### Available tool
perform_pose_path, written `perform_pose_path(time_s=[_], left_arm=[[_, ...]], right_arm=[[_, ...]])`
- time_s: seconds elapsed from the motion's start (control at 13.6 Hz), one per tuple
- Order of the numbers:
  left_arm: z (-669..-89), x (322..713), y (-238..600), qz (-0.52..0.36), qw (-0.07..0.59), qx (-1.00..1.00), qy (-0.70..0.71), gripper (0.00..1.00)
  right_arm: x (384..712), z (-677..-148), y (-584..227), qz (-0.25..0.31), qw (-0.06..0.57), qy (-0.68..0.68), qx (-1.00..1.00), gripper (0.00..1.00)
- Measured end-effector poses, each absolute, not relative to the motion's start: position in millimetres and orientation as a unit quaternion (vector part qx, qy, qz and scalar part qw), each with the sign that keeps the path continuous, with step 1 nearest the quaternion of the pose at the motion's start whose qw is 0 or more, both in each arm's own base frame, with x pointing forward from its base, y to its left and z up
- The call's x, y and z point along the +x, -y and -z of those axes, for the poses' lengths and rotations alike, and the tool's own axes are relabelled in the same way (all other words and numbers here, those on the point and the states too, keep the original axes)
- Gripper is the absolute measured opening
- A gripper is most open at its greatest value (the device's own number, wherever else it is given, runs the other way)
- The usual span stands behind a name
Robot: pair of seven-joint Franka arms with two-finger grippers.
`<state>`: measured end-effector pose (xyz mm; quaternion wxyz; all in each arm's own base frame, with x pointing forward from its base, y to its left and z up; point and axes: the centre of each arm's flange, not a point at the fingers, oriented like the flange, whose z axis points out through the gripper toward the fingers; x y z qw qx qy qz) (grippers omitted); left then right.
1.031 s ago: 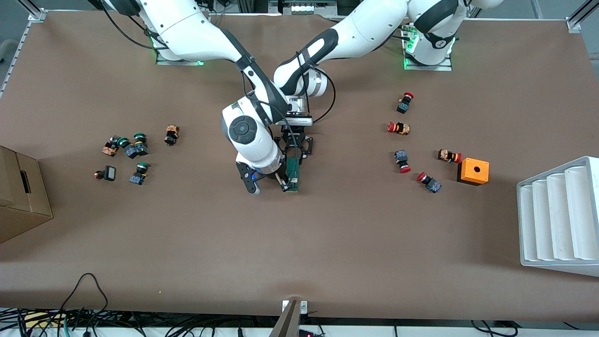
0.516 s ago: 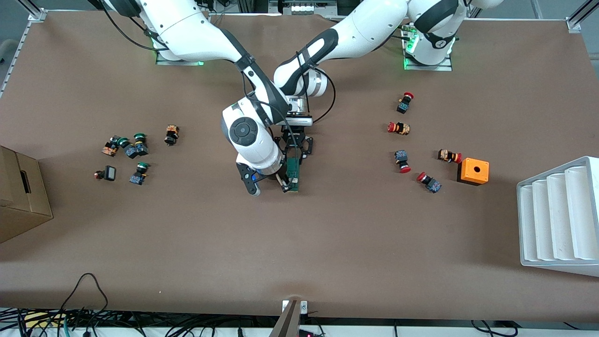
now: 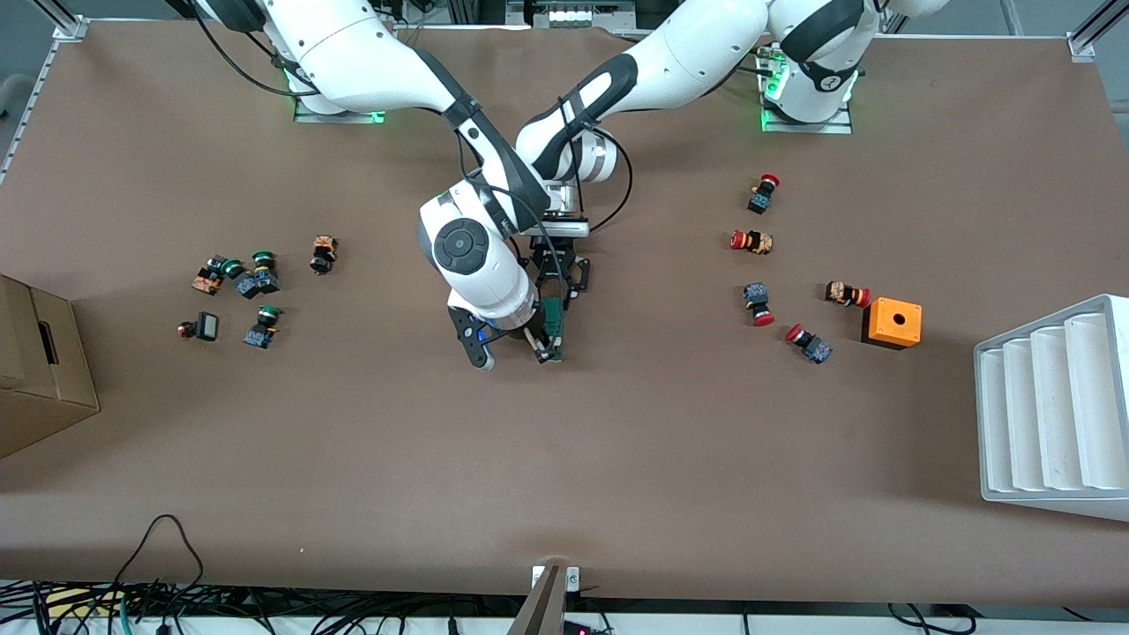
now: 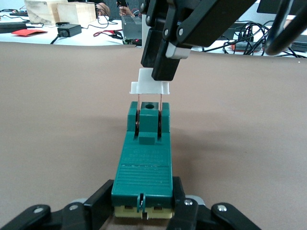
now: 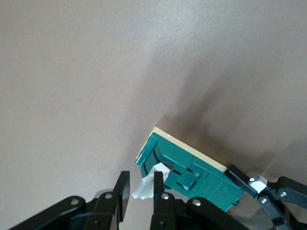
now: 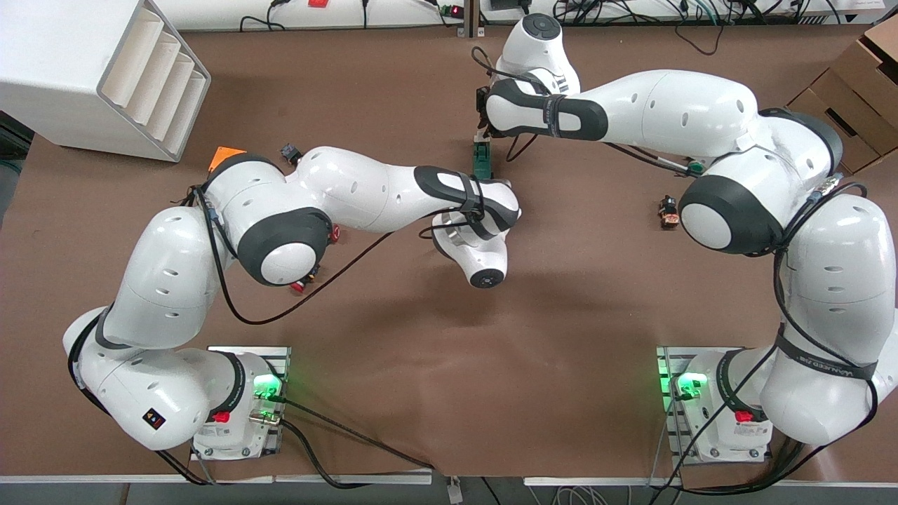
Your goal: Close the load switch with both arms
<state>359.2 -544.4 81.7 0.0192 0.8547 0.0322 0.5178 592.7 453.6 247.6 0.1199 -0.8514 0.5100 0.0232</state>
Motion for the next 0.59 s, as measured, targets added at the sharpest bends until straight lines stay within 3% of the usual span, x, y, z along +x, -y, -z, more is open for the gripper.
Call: perform_pose_path(time_s=[0.59], left_arm=[[-81.7,359.2,544.3,-0.518,0.02,0.855,-0.033,0.52]], right_arm=[[597.5,-242.6,-455.1,-0.021,0.122,-0.511,-0.851,0.21]])
